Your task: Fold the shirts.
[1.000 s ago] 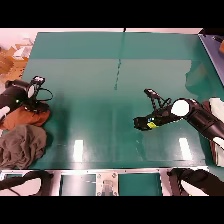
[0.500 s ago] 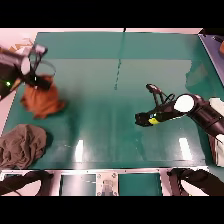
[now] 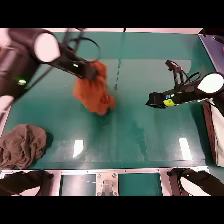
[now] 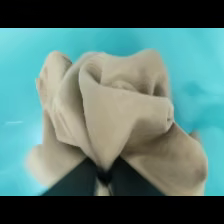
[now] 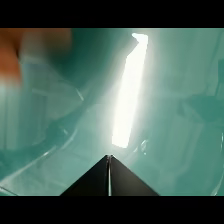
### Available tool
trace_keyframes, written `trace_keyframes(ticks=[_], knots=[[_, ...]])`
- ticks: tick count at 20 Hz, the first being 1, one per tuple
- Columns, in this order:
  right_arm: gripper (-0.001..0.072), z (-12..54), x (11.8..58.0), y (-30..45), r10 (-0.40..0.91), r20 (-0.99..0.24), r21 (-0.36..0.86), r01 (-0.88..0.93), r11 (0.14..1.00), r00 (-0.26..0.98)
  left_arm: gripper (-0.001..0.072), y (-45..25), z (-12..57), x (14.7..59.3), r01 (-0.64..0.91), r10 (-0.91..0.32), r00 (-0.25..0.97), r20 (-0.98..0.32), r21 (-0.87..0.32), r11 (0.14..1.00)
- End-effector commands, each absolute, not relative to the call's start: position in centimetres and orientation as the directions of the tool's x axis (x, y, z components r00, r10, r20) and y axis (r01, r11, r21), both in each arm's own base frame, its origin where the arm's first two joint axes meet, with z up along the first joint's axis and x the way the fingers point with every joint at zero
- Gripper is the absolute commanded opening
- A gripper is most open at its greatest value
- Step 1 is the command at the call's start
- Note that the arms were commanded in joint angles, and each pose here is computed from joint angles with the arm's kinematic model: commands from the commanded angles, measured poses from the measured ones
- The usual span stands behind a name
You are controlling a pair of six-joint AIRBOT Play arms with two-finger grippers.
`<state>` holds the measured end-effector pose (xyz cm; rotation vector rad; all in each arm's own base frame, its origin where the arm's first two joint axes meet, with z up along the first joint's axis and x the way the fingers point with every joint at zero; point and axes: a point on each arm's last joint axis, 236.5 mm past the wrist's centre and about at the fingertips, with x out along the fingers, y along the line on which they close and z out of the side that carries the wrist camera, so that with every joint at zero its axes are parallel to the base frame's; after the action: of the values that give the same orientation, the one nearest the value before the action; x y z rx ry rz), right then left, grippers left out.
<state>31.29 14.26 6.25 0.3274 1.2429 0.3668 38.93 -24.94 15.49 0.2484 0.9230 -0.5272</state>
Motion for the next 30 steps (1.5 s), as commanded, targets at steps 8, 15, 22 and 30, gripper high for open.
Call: trace_keyframes(ticks=[8,15,22,30], knots=[[0.0446,2.9,29.7,13.2,0.427,-0.879,0.431,-0.029,0.902,0.211,0.0709,-23.2,10.1,36.9,0.438,-0.335,0.162,-0.928,-0.236,0.867],[0.0423,-6.4,23.6,21.0,0.569,-0.812,0.573,-0.008,0.82,0.127,0.0709,-14.4,1.1,34.6,0.194,-0.235,-0.062,-0.97,-0.243,0.95],[0.0422,-9.4,26.1,25.7,0.555,-0.81,0.553,-0.066,0.83,0.188,0.0709,-17.4,-6.4,35.2,0.174,-0.383,0.042,-0.923,-0.371,0.912],[0.0354,-9.2,28.3,26.5,0.558,-0.793,0.566,-0.044,0.823,0.245,0.0708,-19.8,-9.4,35.2,0.165,-0.475,0.006,-0.88,-0.467,0.869]])
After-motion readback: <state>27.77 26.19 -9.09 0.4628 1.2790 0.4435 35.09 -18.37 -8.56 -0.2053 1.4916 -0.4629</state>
